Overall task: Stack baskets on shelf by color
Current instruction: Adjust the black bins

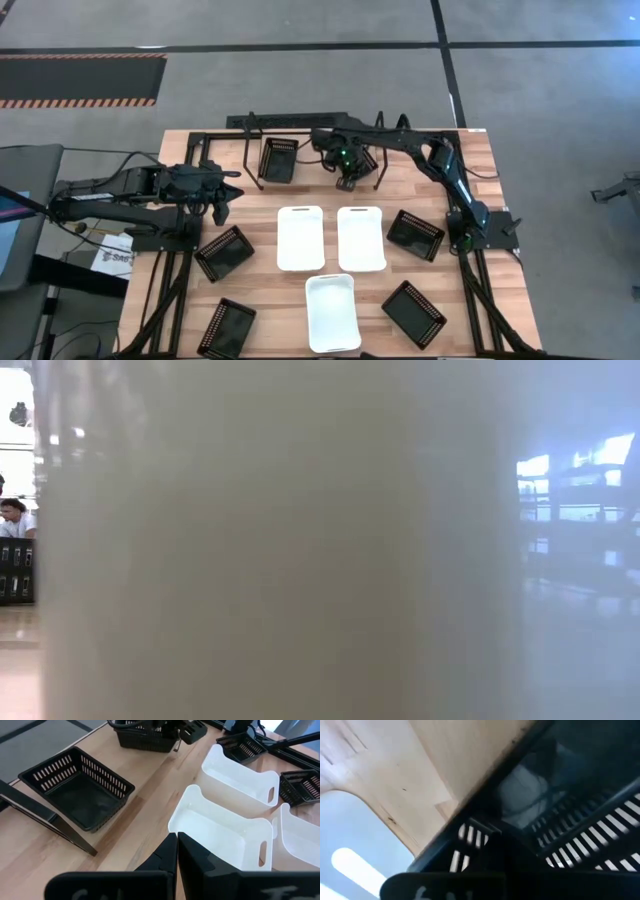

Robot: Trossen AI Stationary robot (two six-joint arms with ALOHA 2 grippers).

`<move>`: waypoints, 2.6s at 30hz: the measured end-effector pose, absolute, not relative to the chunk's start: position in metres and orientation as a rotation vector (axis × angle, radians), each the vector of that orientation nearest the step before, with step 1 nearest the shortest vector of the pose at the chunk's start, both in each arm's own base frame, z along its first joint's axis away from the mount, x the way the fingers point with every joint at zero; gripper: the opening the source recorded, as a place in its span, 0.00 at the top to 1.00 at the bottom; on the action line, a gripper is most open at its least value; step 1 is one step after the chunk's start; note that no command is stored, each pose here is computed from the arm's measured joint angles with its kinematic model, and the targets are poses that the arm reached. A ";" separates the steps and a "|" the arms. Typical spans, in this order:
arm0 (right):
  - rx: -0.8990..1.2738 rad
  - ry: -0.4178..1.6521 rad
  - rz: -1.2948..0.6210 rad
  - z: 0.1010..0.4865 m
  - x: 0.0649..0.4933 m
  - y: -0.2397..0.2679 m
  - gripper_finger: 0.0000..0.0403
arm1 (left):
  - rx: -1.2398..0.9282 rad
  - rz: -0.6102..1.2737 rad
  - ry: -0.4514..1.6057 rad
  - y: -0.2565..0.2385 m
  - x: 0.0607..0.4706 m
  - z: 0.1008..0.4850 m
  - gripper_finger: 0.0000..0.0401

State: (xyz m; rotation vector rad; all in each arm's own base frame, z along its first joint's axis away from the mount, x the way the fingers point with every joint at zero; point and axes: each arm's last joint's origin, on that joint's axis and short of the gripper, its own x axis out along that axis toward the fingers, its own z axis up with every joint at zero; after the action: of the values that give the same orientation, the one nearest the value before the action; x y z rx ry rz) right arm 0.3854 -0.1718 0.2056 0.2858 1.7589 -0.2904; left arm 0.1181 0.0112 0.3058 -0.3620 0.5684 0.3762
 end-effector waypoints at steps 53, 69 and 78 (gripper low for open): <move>0.478 1.420 -0.878 0.221 0.354 -0.267 1.00 | -0.369 0.374 0.568 0.011 0.118 0.306 1.00; 0.390 1.221 -0.799 0.278 0.385 -0.243 1.00 | -0.358 0.385 0.566 0.011 0.118 0.306 1.00; 0.389 1.129 -0.519 0.326 0.404 -0.180 1.00 | -0.357 0.387 0.566 0.012 0.118 0.306 1.00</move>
State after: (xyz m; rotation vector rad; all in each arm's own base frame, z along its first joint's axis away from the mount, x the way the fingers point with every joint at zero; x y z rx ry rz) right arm 0.4035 -0.1797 0.3263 0.3889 1.1286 -0.5193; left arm 0.1180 0.0115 0.3057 -0.3574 0.5662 0.3871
